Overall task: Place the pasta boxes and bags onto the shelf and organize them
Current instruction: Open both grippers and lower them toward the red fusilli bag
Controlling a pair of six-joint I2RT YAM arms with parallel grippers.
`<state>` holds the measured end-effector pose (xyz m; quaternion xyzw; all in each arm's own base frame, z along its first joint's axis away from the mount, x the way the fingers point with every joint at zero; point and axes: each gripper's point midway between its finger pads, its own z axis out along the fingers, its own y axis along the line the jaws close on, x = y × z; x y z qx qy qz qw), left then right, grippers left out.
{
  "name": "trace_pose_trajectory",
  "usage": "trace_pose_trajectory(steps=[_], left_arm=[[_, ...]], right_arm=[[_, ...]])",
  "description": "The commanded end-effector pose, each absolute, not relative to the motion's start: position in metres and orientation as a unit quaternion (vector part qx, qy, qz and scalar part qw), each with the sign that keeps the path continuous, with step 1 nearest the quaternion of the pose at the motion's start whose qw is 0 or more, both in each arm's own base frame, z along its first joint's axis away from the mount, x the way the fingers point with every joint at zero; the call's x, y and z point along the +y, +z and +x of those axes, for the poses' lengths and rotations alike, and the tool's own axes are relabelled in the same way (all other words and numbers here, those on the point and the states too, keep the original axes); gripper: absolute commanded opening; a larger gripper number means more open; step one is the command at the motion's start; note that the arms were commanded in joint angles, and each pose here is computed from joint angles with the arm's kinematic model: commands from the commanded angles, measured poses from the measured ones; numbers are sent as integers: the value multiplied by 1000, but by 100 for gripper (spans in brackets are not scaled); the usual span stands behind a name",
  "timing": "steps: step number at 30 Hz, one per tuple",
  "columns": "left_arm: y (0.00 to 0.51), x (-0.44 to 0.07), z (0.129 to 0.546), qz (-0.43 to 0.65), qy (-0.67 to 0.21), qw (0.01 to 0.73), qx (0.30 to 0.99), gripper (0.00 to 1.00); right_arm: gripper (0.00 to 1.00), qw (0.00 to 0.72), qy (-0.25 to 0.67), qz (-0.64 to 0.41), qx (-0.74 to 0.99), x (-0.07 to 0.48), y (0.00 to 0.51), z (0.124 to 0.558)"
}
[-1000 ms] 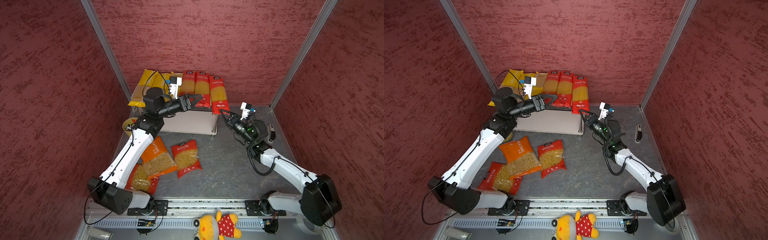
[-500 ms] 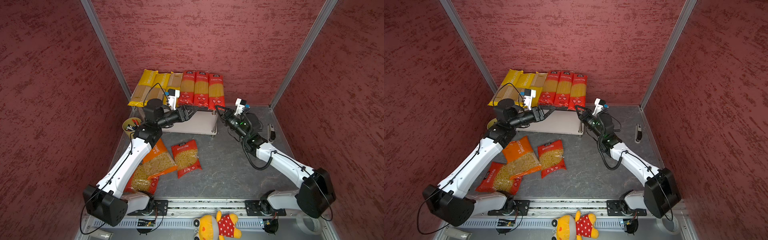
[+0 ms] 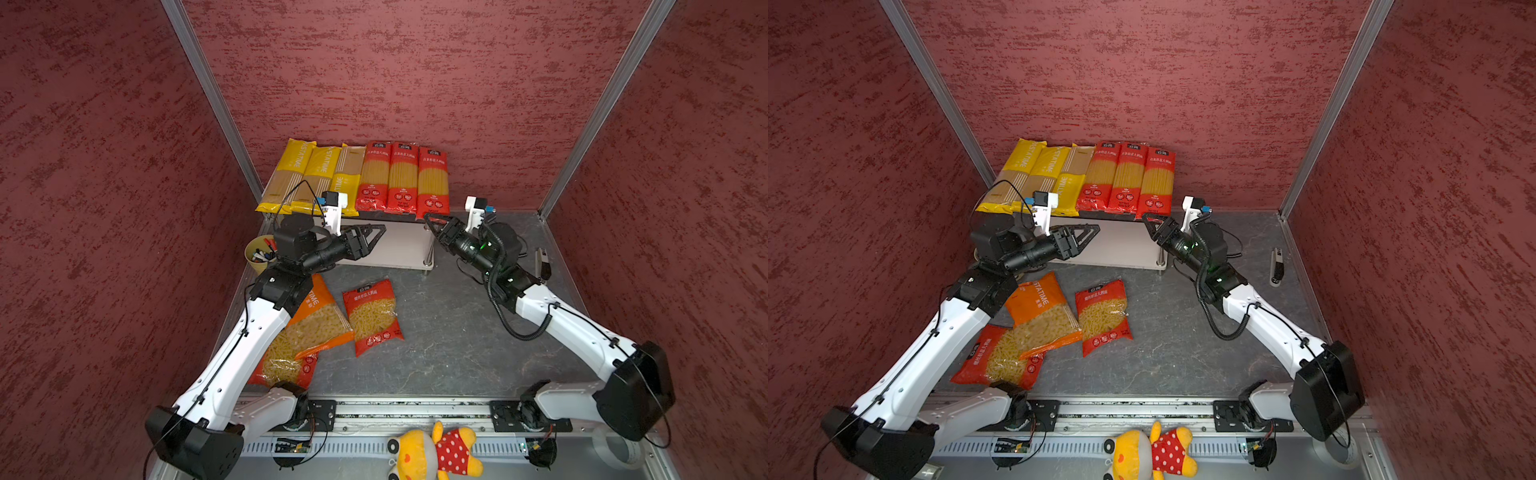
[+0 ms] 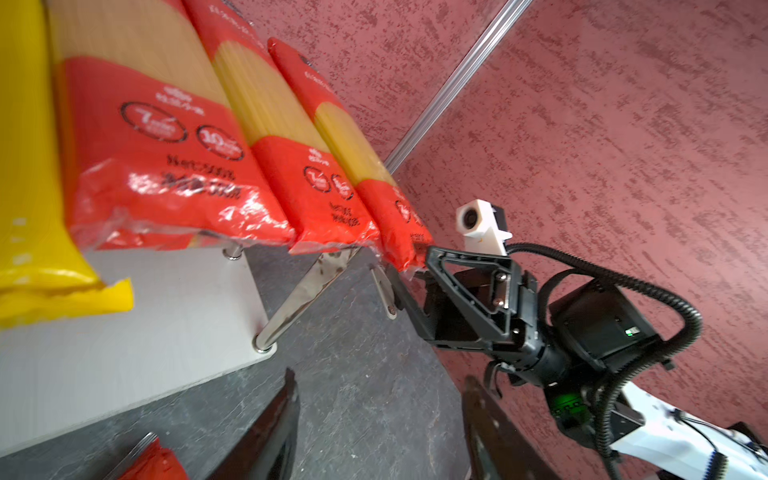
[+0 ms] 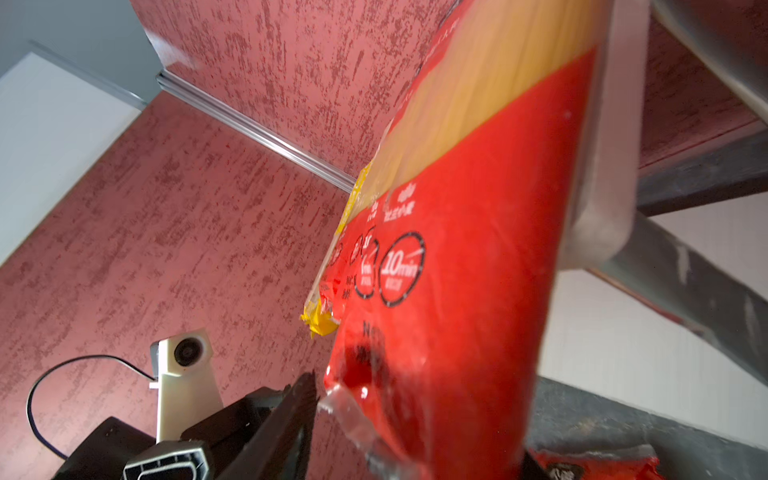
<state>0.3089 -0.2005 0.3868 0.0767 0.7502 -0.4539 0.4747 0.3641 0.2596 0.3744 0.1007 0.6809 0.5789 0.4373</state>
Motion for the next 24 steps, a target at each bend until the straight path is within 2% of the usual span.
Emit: trace_pose_trajectory(steps=[1,7,12,20,24], left_arm=[[377,-190,300,83,-417,489,762,62],[347,-171,288,63,-353,504,786,62],[296,-167,275,37,-292,489,821,62],[182,-162,247,-39,-251,351,901,62],[147,-153,236,-71,-229,315,918,62]], right_arm=[[57,438,570,85,690,247,385,351],[56,406,572,84,708,243,361,332],[54,361,571,120,727,244,313,316],[51,275,495,144,812,277,192,281],[51,243,466,119,842,301,151,270]])
